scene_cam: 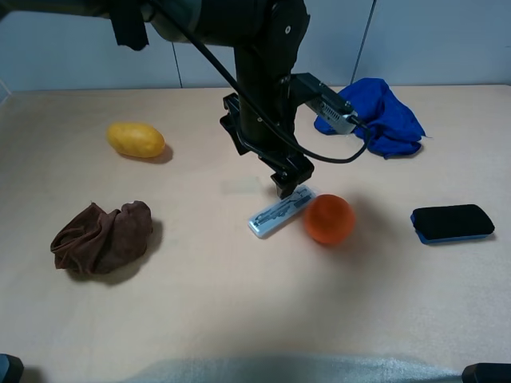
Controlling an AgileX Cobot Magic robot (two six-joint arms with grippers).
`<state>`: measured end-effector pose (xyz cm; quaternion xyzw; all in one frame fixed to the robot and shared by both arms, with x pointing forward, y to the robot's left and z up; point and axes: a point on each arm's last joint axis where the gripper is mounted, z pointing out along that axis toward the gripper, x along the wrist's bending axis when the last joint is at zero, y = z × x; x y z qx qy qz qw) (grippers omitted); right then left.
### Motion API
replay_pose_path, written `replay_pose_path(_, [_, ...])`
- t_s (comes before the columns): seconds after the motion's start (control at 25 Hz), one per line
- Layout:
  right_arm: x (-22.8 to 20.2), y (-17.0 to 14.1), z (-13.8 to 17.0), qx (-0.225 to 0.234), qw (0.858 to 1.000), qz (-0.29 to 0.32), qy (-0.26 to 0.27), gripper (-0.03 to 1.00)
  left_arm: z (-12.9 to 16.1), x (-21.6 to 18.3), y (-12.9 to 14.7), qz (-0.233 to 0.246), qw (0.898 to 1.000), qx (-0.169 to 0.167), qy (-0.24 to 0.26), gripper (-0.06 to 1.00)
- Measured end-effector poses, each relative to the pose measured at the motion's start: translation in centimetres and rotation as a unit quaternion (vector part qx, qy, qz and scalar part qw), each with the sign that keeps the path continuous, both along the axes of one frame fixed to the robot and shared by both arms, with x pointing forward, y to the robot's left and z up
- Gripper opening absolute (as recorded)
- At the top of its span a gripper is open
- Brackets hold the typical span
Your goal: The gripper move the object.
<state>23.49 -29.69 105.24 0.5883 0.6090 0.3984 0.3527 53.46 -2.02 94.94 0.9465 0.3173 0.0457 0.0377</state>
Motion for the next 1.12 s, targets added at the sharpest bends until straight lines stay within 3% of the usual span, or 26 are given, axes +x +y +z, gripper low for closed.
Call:
replay_pose_path(0.88, [0.0, 0.0, 0.0, 0.000, 1.000, 0.000, 0.000, 0.69, 12.9, -3.8, 4.2, 0.008, 0.998, -0.042, -0.035, 0.99])
replay_pose_path(1.12, [0.0, 0.0, 0.0, 0.000, 1.000, 0.000, 0.000, 0.69, 15.5, -5.1, 5.0, -0.004, 0.996, -0.079, -0.039, 0.99])
